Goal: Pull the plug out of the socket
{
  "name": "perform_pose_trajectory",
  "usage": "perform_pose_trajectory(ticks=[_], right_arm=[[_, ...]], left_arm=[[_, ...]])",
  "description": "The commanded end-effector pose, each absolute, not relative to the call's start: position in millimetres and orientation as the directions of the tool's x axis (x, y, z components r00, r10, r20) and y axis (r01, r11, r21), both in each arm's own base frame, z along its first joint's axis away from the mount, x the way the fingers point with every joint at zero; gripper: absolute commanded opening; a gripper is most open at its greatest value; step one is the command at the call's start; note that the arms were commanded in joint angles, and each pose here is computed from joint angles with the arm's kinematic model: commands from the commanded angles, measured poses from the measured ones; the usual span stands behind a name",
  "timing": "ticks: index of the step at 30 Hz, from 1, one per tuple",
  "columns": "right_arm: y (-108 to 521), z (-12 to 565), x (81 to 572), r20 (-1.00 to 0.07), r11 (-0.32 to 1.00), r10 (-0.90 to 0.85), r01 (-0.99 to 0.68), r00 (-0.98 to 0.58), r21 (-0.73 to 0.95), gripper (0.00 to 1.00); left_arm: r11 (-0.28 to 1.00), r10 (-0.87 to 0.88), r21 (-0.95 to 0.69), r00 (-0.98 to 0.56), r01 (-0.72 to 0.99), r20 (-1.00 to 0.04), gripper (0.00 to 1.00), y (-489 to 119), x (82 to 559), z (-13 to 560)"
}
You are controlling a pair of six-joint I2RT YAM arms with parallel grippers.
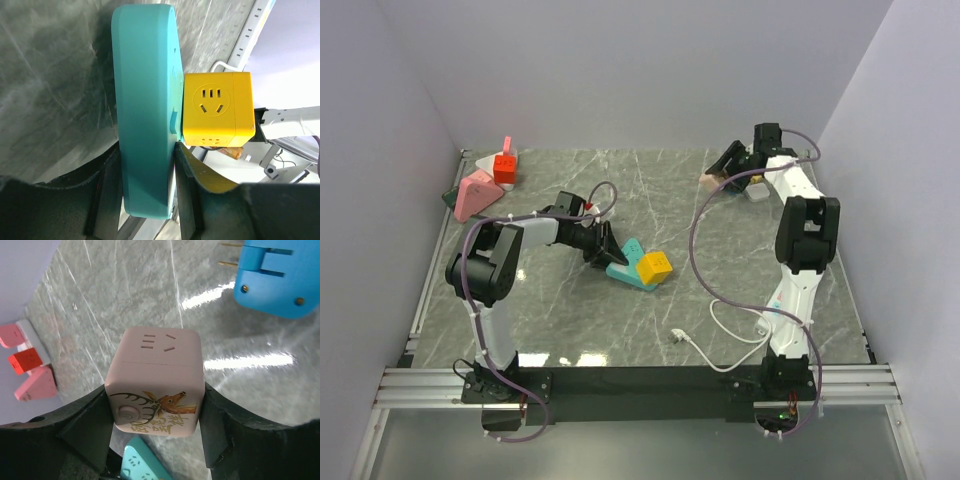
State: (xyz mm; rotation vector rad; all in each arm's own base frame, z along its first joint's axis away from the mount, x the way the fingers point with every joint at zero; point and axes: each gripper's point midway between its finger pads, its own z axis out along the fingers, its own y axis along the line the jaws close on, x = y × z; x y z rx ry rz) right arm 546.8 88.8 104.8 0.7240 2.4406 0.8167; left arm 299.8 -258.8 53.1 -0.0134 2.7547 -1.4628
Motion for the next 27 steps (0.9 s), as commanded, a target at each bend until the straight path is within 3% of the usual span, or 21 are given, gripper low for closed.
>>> perform_pose_trajectory(ticks=[1,6,7,9,13,16,21,27], right_arm=[[93,139,583,-0.296,0.606,0.663,0.261,-0.687,0.751,0.0],[82,123,604,-0.241,0.537,0.735,0.327,-0.634,0.778,0.0],[82,113,606,-0.222,0.53,0.739,0.344,-0.636,0.775,0.04],[82,117,614,-0.225,0.524,0.741,0.335,-0.633,0.783,0.17],[82,113,621,-0.217,0.516,0.742,0.333,-0.635,0.79,0.57],[81,116,620,-0.219,0.52,0.738,0.331,-0.638,0.787,0.76],[82,121,588,-0.213,0.557,0.709,0.349,-0.673,0.754,0.91],[81,136,532,-0.224,0.618,0.66,0.349,-0.717,0.704,0.94]], left_arm=[[0.611,-0.046,-0.788,-0.991,0.072,-0.126,0.01,-252,320,61],[0.613,-0.052,-0.788,-0.992,0.058,-0.114,0.01,-252,320,57],[0.612,-0.057,-0.789,-0.992,0.055,-0.113,0.01,-252,321,57],[0.613,-0.059,-0.789,-0.992,0.05,-0.109,0.0,-252,321,56],[0.613,-0.062,-0.789,-0.992,0.046,-0.106,0.01,-253,320,56],[0.613,-0.064,-0.789,-0.992,0.048,-0.109,0.01,-252,321,57],[0.615,-0.063,-0.787,-0.991,0.053,-0.116,0.0,-252,321,57],[0.62,-0.056,-0.783,-0.993,0.05,-0.108,0.01,-250,319,54]])
